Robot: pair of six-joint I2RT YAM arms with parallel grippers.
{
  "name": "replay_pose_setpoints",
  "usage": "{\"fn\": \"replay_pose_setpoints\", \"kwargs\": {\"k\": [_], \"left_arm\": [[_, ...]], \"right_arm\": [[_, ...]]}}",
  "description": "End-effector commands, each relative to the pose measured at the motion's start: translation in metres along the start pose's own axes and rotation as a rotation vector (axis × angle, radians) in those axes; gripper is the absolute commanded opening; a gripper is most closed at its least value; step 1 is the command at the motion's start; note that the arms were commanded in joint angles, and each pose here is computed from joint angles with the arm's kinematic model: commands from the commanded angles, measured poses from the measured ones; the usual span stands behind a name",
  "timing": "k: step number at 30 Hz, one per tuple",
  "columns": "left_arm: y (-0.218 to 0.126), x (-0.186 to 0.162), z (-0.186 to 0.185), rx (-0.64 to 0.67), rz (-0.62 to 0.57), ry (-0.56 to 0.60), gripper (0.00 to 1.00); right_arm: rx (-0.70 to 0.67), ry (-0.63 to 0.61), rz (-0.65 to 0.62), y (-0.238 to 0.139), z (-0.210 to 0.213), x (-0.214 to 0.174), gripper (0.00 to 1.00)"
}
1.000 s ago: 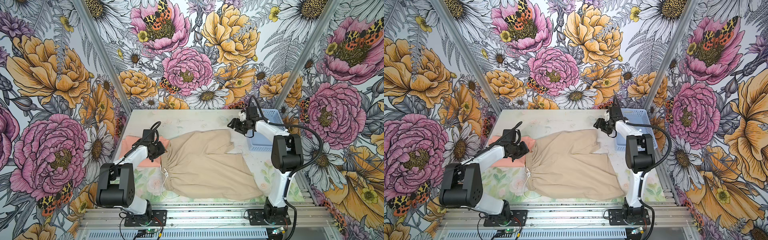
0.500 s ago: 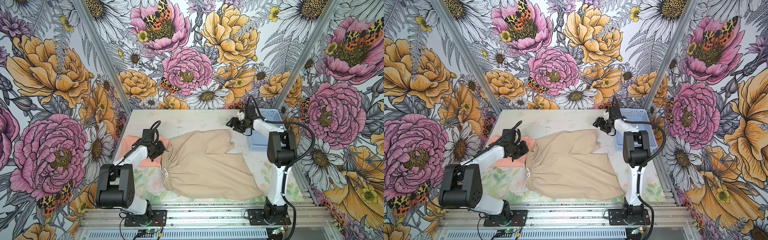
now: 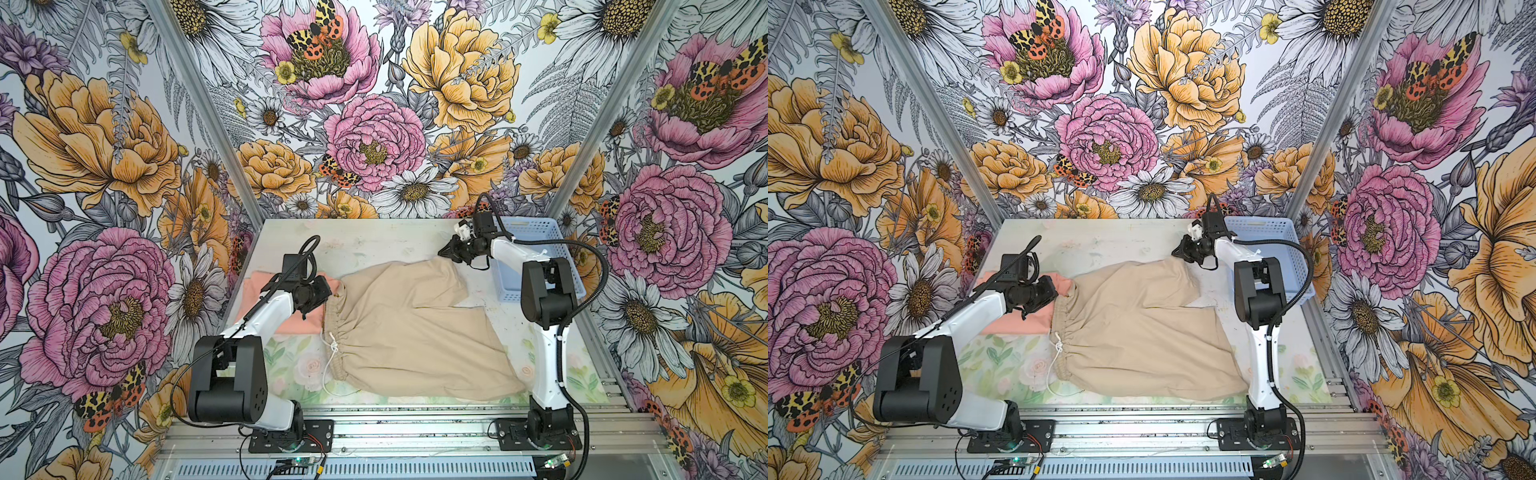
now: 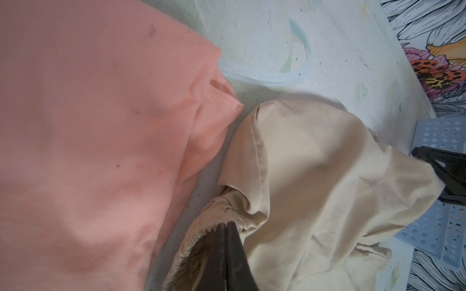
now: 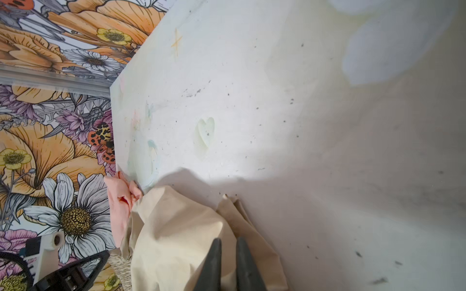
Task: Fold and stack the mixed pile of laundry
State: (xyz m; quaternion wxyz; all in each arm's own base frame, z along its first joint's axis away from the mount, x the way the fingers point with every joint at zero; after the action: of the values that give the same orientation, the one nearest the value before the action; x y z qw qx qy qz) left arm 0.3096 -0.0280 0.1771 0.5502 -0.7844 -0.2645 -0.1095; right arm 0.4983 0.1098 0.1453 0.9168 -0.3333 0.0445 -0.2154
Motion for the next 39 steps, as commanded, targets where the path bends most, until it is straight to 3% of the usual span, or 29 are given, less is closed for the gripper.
{"fn": "replay_pose_setpoints", "kwargs": {"k": [1, 14, 29, 32, 39], "left_arm": [[-0.011, 0.015, -0.012, -0.052, -0.066, 0.023, 0.0], [-0.032, 0.073, -0.036, -0.103, -0.197, 0.093, 0.0], [0.058, 0.127, -0.004, -0.093, -0.148, 0.075, 0.0], [0.066, 0.131, 0.003, -0.081, -0.136, 0.064, 0.0], [0.072, 0.133, 0.008, -0.046, -0.113, 0.074, 0.0]], "right_arm": [[0.043, -0.01, -0.06, -0.019, 0.005, 0.012, 0.0], [0.049, -0.08, -0.329, -0.132, 0.03, 0.025, 0.0], [-0.161, -0.029, -0.361, -0.11, -0.007, 0.067, 0.0], [-0.253, -0.034, -0.381, -0.113, -0.012, 0.063, 0.31], [-0.352, -0.139, -0.434, -0.124, 0.015, 0.033, 0.38]]}}
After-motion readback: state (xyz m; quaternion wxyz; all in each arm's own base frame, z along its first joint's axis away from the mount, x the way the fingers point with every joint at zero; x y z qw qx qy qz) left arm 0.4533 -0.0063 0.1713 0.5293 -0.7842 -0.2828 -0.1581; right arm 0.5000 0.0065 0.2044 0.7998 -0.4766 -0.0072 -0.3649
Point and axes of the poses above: each gripper's point midway between its finger pads, its own y axis out along the fingers, its own z axis along the line the jaws close on, x = y × z, the point moved 10 cm from there along -y, back along the fingers, and after that the axes turned 14 degrees about y, right-handed, at the moved point
